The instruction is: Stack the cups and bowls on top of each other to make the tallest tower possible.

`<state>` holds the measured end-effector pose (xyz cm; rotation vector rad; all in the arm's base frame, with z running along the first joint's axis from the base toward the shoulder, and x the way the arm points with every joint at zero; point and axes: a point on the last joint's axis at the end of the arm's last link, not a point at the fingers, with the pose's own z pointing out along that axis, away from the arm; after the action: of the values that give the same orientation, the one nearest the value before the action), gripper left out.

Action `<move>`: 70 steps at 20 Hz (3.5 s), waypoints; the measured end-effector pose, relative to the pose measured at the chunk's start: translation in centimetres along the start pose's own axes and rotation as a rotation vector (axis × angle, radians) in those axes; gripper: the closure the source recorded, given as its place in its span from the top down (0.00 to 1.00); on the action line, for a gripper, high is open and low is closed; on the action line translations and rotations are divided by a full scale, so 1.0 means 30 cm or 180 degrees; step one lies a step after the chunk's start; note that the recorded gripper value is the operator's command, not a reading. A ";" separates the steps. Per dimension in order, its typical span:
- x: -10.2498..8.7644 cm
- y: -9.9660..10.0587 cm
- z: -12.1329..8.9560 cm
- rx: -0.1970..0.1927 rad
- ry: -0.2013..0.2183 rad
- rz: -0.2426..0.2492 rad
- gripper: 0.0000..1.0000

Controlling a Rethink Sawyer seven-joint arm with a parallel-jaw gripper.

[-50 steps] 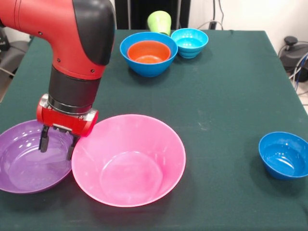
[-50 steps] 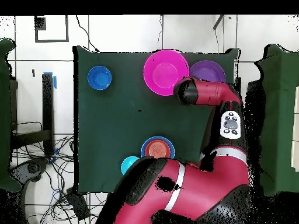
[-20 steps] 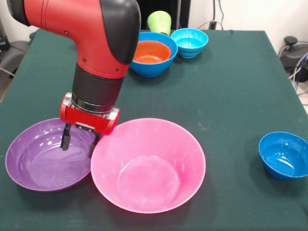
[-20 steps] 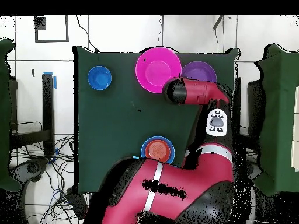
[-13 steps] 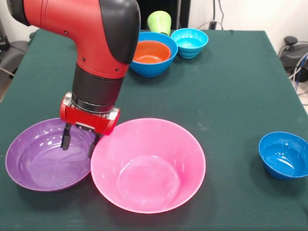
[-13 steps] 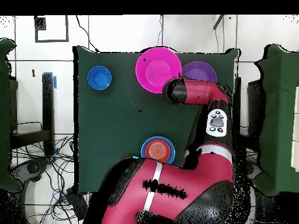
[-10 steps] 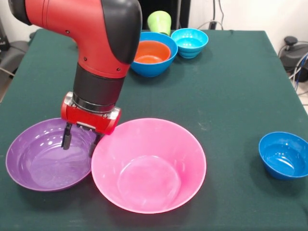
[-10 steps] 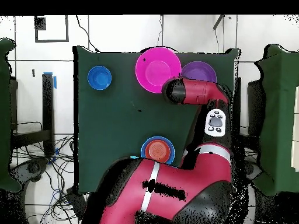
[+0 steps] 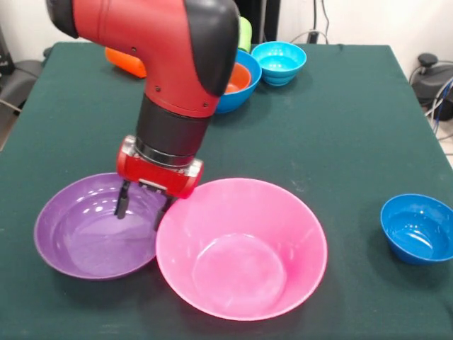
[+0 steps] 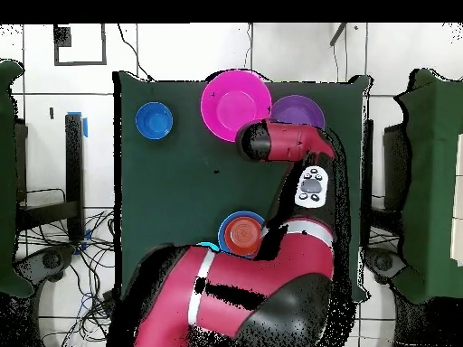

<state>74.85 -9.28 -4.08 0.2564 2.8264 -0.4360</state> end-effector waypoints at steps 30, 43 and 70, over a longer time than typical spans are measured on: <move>0.007 -0.515 0.194 -0.0478 0.1042 0.1010 1.00; -0.045 -0.651 0.217 -0.0082 0.0560 0.0191 1.00; -0.290 -0.525 0.001 0.0210 -0.0334 -0.0285 1.00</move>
<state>79.76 -25.24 2.66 0.1164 2.7316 -0.5463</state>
